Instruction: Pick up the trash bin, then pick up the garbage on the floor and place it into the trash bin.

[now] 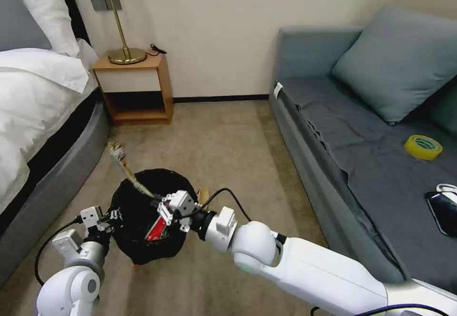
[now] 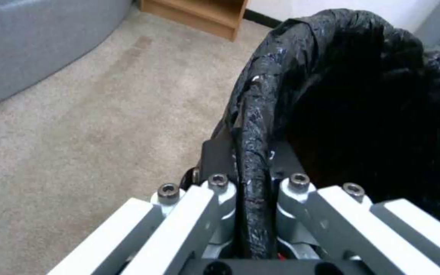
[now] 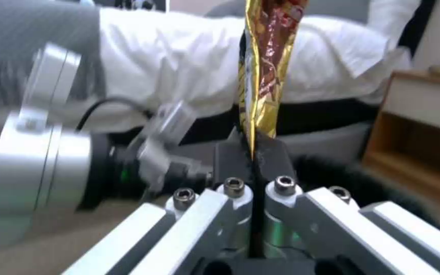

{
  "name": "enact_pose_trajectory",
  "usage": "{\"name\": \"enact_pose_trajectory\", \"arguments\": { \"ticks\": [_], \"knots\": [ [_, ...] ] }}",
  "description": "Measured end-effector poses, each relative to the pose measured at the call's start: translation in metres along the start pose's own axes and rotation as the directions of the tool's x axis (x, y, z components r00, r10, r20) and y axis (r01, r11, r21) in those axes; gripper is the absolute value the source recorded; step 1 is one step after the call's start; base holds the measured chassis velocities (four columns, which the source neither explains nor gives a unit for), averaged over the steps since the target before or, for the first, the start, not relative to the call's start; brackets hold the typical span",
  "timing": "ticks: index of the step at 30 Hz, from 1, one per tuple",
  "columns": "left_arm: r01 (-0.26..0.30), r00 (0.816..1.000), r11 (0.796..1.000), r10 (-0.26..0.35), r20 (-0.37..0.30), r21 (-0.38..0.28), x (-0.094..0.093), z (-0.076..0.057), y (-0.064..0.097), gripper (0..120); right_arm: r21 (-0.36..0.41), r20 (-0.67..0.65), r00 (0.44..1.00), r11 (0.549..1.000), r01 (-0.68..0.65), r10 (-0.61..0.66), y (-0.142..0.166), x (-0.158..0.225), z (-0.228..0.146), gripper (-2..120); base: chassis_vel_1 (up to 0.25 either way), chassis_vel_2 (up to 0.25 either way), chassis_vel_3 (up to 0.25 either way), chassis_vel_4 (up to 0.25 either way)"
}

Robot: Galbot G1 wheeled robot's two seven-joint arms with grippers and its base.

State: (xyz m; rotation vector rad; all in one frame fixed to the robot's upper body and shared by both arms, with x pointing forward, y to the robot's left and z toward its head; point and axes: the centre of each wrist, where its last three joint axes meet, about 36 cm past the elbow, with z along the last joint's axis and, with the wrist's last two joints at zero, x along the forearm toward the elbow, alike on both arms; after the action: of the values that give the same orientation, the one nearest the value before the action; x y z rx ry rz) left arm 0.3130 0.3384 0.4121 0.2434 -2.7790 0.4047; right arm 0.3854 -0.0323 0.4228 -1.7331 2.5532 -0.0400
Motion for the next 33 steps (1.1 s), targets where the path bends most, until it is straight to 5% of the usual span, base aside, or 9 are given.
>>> {"name": "enact_pose_trajectory", "arguments": {
  "ticks": [6, 21, 25, 29, 33],
  "knots": [
    [-0.001, 1.0, 1.0, 0.001, -0.001, 0.006, 0.002, -0.001, 0.001, 5, 0.001, -0.049, 0.998, 1.0, 0.027, -0.027, 0.005, 0.0, 0.02, 1, 0.0, 0.0, 0.0, 0.0],
    [0.001, 1.0, 1.0, -0.001, 0.008, 0.021, 0.008, -0.007, 0.005, 5, 0.032, -0.089, 0.996, 0.999, -0.017, 0.02, 0.005, -0.002, 0.039, 51, 0.0, 0.0, 0.0, 0.0],
    [0.008, 1.0, 1.0, -0.008, 0.012, 0.022, 0.008, -0.008, 0.007, 5, 0.176, -0.003, 0.99, 0.975, -0.139, 0.141, -0.008, 0.003, 0.026, 70, 0.0, 0.0, 0.0, 0.0],
    [0.009, 1.0, 1.0, -0.009, 0.018, 0.024, 0.007, -0.008, 0.007, 5, 0.24, 0.039, 0.979, 0.949, -0.204, 0.201, -0.017, 0.01, 0.02, 78, 0.0, 0.0, 0.0, 0.0],
    [0.008, 0.999, 1.0, -0.009, 0.035, 0.021, 0.006, -0.009, 0.007, 5, 0.357, 0.126, 0.911, 0.839, -0.412, 0.394, -0.039, 0.042, 0.014, 96, 0.0, 0.0, 0.0, 0.0]
  ]
}}
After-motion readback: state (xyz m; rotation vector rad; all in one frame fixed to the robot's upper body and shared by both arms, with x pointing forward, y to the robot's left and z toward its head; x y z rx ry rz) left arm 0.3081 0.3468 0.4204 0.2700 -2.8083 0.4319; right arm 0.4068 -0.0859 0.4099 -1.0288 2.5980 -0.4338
